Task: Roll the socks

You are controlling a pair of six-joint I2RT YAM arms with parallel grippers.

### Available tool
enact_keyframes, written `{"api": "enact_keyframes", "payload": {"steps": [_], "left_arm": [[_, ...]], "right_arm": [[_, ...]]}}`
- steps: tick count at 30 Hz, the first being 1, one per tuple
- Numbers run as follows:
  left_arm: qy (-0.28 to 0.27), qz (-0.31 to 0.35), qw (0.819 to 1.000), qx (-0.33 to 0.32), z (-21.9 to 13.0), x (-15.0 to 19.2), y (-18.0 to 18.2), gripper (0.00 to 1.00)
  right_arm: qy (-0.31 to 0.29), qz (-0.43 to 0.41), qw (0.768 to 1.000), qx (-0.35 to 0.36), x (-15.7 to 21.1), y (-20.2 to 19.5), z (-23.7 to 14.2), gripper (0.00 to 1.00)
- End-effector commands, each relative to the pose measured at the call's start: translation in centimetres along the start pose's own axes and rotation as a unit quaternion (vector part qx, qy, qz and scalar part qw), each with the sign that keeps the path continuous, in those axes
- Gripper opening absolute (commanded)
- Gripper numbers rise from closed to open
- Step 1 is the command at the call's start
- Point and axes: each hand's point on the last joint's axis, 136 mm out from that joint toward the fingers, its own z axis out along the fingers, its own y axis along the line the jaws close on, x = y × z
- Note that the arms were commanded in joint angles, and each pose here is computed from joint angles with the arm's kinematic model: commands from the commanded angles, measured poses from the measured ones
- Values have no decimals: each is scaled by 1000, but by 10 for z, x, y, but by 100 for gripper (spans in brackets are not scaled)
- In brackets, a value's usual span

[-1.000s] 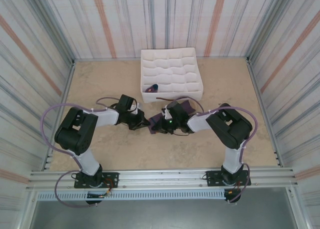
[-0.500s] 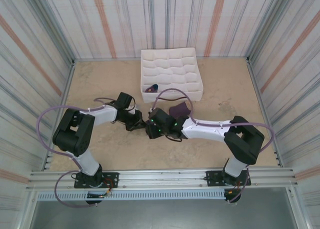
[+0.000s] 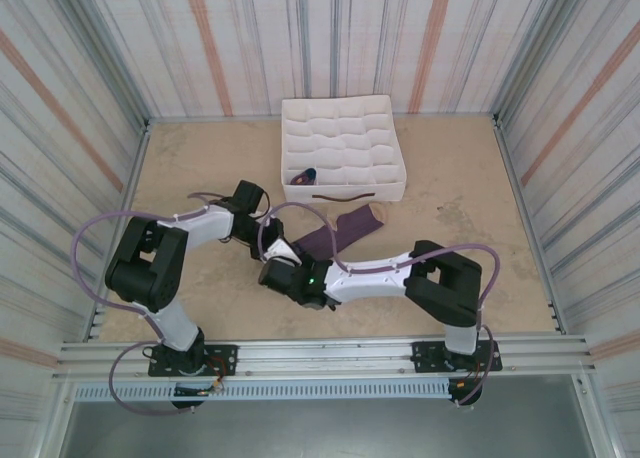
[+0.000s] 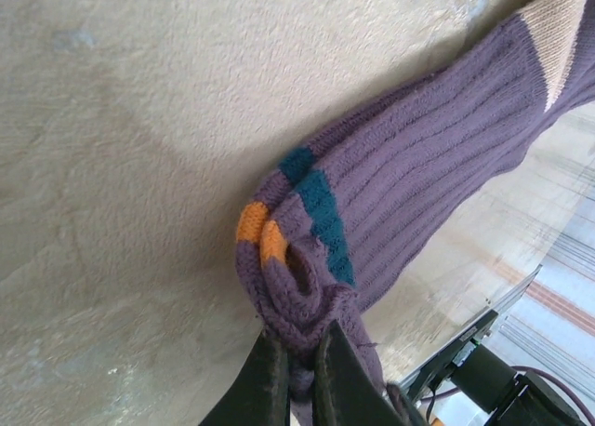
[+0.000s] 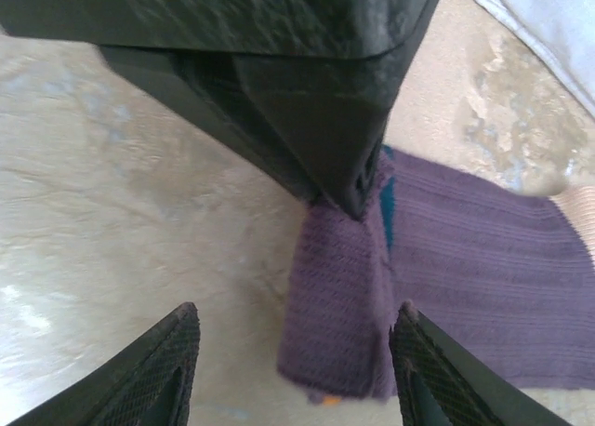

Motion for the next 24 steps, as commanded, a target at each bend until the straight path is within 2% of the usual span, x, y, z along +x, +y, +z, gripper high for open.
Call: {"api": "enact_keyframes", "payload": {"steps": [1,6,10,12,14,18,21,24], "left_arm": [[17,-4,1000,0,-1,4,3,0],[18,-5,1000,0,-1,5,4,0],[17,-3,1000,3,-1,5,4,1],[13,-3,1000,4,-3,4,4,15],[10,-1,1000,7,-5,4,3,22],[3,-1,1000,18,-13,3,-1,44],[-9,5,999,35,-23,1,-9,56],[-21,12,998,56,-32,0,-16,64]], "right_arm": [[-6,-38,997,63,-6,-12,2,54],[0,-65,995,78,-6,-10,9,45],[6,-64,994,89,-4,-14,12,23],[8,-61,994,87,-3,-13,13,9],[10,-52,995,80,-1,-13,13,0],[12,-14,999,34,2,-9,17,0],[7,17,999,-31,5,2,18,0],[11,48,997,-56,7,1,20,0]]}}
